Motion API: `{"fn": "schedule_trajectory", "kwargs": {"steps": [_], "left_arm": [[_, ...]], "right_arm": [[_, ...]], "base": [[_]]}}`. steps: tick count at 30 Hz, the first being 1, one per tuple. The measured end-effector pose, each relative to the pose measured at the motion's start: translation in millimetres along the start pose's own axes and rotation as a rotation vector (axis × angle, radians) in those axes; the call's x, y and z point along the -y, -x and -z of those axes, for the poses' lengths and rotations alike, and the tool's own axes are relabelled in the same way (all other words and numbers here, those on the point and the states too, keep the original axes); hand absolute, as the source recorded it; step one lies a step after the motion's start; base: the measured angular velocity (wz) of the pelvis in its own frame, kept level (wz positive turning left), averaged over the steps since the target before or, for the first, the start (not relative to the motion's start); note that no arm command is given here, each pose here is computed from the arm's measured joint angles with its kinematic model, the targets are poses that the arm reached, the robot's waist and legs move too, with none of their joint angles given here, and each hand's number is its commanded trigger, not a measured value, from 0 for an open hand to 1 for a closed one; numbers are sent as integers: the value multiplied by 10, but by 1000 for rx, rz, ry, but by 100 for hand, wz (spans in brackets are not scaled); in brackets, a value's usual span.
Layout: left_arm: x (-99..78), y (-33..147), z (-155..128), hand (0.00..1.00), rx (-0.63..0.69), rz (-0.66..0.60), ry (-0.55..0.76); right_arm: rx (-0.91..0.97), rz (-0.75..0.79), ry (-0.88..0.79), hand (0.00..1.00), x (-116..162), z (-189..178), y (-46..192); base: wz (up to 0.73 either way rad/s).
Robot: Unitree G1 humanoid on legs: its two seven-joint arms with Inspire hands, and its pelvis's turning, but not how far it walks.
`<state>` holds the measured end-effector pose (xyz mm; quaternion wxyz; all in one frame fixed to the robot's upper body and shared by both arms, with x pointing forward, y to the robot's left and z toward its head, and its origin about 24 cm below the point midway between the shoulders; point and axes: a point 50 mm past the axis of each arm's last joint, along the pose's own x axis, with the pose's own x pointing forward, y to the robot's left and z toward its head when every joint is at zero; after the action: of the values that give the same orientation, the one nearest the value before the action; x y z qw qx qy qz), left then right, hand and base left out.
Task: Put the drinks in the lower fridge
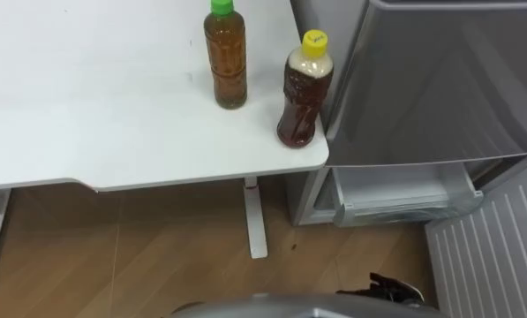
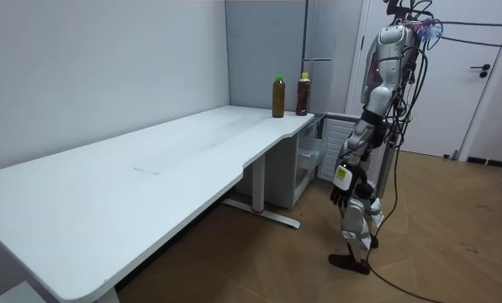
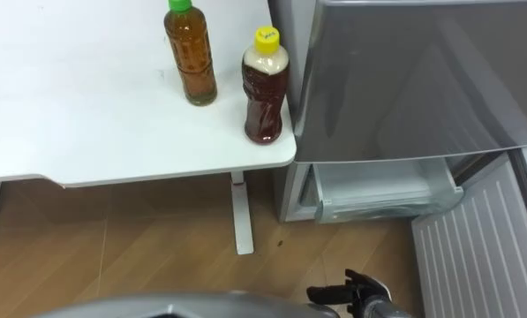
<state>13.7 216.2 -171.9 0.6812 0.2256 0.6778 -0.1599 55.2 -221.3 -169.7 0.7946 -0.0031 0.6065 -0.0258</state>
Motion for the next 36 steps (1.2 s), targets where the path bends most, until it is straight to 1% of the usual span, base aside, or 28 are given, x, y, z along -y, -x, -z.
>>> {"fn": "schedule_trajectory", "kwargs": {"steps": [11, 16, 20, 31, 36], "left_arm": [[-11, 1, 24, 0, 0, 7, 74], [-28, 0, 39, 0, -7, -1, 85], [-22, -2, 58, 0, -9, 4, 129], [-43, -1, 66, 0, -5, -34, 181], [-51, 4, 124, 0, -8, -65, 282]], "right_arm": [[-18, -3, -11, 0, 15, -4, -2], [-34, -9, 5, 0, 21, -15, -7], [-33, -8, 4, 0, 24, -13, -6], [-30, 26, 1, 0, 45, -14, -5], [-31, 31, -14, 0, 57, -3, -2]], "base": [[0], [0], [0], [6], [9]]}}
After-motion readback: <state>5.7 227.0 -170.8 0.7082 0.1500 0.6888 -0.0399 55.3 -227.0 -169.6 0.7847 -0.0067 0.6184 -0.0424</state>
